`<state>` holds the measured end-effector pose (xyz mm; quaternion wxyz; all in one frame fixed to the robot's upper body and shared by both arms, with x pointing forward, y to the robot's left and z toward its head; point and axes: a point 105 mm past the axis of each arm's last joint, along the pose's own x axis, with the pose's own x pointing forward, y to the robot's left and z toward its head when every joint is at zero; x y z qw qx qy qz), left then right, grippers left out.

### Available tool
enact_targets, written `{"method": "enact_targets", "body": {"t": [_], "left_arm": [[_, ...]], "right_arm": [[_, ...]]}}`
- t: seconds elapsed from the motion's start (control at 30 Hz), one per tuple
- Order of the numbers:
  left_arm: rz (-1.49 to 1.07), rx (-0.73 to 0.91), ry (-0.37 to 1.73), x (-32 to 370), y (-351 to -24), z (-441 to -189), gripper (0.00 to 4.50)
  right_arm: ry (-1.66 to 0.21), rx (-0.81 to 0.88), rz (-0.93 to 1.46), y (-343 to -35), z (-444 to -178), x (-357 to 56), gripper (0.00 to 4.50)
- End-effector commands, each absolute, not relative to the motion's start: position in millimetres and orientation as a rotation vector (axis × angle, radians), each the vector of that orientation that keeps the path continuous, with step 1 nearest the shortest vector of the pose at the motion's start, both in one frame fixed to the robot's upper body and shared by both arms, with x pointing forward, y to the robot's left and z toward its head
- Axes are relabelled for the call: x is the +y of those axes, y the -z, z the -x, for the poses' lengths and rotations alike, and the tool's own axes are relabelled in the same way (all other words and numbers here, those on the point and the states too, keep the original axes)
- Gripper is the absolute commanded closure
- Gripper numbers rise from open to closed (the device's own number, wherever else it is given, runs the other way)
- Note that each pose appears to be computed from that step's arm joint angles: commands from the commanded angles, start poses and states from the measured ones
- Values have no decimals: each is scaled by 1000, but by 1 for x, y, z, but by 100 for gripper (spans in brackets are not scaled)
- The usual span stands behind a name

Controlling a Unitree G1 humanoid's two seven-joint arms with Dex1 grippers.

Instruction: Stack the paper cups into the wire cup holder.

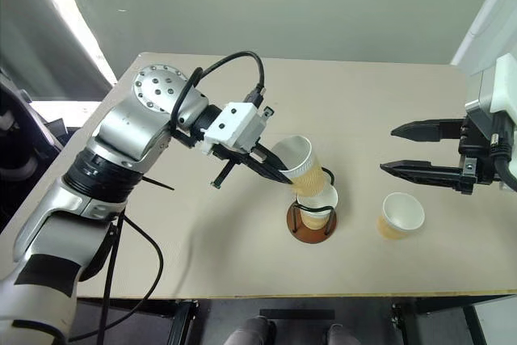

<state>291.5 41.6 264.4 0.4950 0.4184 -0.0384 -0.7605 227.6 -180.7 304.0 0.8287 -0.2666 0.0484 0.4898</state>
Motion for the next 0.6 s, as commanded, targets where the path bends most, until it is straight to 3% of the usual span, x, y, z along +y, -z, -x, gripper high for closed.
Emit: {"method": "enact_targets", "body": {"t": [0.03,0.6], "left_arm": [[-1062,-139,1882,35,-276,-286,448],[-1165,-155,1923,22,-260,-283,448]], "right_arm": [[-1010,47,608,-319,-223,-182,179],[-1002,53,608,-319,-224,-183,179]]}}
